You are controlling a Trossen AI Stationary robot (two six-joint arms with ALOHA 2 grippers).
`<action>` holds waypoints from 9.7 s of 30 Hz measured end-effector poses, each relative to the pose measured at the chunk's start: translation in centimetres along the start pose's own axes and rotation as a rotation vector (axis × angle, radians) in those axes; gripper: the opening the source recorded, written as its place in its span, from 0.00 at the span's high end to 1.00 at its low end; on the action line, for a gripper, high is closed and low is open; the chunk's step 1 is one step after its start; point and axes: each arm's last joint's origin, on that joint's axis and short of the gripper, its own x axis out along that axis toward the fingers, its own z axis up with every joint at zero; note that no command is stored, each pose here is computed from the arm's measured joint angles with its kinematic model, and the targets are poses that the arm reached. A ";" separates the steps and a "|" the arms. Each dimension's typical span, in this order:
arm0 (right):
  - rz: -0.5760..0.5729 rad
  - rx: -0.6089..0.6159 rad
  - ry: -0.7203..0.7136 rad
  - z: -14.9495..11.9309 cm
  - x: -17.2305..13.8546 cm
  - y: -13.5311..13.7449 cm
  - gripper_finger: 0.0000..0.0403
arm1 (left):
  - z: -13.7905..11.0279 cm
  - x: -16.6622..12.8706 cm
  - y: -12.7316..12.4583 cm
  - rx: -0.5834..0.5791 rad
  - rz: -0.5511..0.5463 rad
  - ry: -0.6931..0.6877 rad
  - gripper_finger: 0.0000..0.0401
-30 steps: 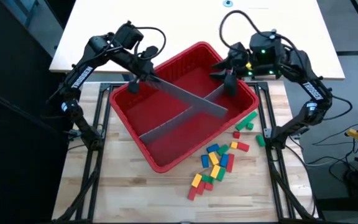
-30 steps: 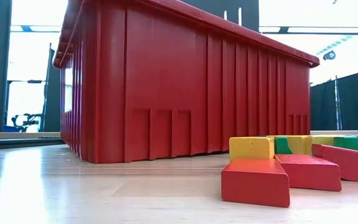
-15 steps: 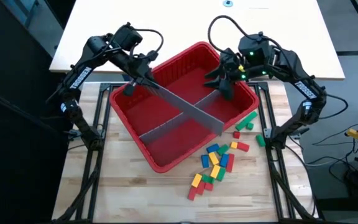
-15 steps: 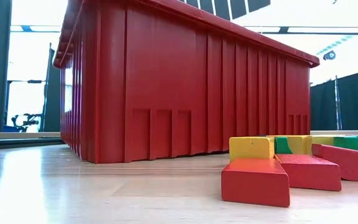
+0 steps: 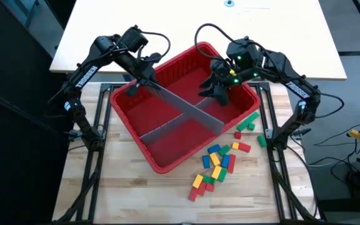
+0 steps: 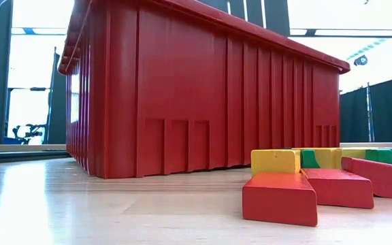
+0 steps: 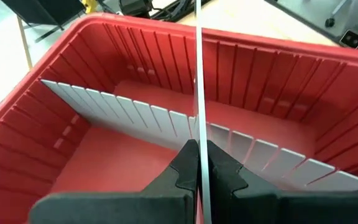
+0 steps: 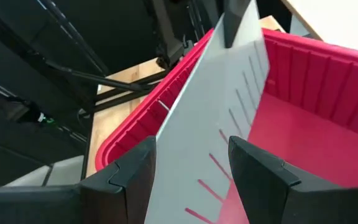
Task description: Sort blocks
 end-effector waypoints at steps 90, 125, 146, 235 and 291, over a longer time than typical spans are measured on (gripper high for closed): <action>-0.111 -0.071 0.307 -3.2 -0.4 0.3 1.00 | -0.6 -2.7 2.2 -0.051 0.406 0.298 0.68; 0.007 -0.043 0.264 -2.9 -0.6 0.8 1.00 | -2.7 -4.1 2.6 -0.019 0.406 0.383 1.00; 0.148 -0.085 0.243 -2.7 -0.6 1.5 1.00 | -2.0 -3.6 2.4 0.083 0.303 0.208 1.00; 0.238 -0.182 0.145 -1.2 2.7 1.6 1.00 | -7.6 -3.4 3.4 0.090 0.185 0.259 1.00; 0.327 -0.064 0.322 -2.9 2.1 1.7 0.80 | -10.3 -3.2 5.0 0.017 0.199 0.344 1.00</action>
